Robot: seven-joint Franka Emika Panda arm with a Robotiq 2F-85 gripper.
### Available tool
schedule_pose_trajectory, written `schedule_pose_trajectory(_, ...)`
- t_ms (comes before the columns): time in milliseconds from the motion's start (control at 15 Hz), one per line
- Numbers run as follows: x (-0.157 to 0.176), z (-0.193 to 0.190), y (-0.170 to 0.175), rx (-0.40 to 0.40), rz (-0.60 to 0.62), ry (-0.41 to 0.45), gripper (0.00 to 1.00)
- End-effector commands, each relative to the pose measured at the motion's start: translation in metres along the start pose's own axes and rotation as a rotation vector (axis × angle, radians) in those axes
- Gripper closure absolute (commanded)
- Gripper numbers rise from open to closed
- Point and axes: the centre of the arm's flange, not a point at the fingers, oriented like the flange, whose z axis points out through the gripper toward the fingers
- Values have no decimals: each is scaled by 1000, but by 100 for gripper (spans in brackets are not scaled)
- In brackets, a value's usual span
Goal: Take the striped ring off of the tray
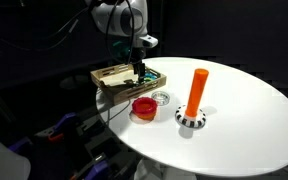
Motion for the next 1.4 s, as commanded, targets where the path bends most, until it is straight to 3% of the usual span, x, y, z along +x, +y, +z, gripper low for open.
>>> schedule_pose_trajectory(0, 6, 7, -3, 20, 14, 9, 0)
schedule_pose_trajectory(133, 6, 10, -4, 22, 18, 7, 0)
schedule_pose_trajectory(333, 6, 13, -4, 23, 26, 4, 26)
schedule_pose_trajectory(400, 6, 14, -4, 23, 28, 3, 30)
schedule_pose_trajectory(600, 6, 13, -4, 22, 30, 3, 34)
schedule_pose_trajectory(733, 6, 9, -3, 24, 32, 5, 58)
schedule_pose_trajectory(800, 6, 7, -2, 27, 34, 4, 60)
schedule_pose_trajectory(1067, 6, -9, 1, 47, 49, 2, 94)
schedule_pose_trajectory(1200, 7, -20, 3, 62, 56, 9, 99)
schedule_pose_trajectory(1333, 10, -31, 5, 70, 63, 25, 94)
